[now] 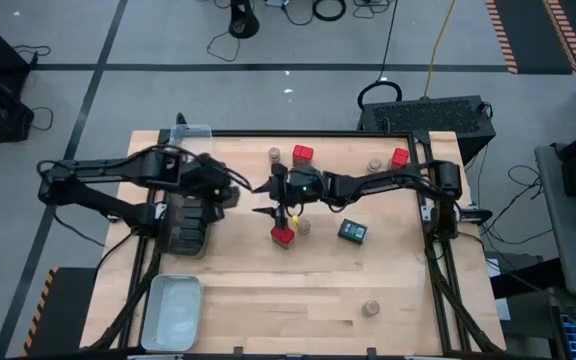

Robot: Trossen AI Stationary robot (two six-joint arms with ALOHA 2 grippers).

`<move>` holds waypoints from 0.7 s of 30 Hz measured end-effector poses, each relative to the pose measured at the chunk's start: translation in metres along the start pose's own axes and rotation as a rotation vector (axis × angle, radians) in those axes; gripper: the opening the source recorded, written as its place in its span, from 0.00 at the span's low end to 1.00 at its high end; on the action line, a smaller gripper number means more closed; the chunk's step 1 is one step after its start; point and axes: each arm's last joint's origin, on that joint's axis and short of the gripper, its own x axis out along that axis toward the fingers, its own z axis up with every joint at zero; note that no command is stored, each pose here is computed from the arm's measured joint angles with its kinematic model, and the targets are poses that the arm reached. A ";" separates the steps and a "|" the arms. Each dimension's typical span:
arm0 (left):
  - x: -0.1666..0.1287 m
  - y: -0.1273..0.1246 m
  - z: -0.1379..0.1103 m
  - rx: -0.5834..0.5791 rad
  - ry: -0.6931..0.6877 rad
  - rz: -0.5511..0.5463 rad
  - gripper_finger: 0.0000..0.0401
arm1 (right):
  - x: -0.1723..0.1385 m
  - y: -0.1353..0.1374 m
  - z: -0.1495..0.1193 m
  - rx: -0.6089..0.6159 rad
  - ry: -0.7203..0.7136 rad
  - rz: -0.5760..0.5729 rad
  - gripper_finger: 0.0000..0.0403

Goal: Sort spices by type
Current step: Put the black seasoning can into the black bin

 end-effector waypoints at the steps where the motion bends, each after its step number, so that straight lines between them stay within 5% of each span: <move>1: -0.006 0.002 -0.005 -0.044 0.007 0.018 0.34 | -0.002 -0.003 0.002 0.003 0.005 -0.007 0.58; 10: -0.051 0.019 -0.044 -0.532 -0.088 0.159 0.34 | -0.008 -0.009 0.004 0.018 0.027 -0.009 0.59; 21: -0.040 0.020 -0.074 -0.780 0.087 0.311 0.34 | -0.008 -0.009 0.001 0.020 0.060 -0.008 0.59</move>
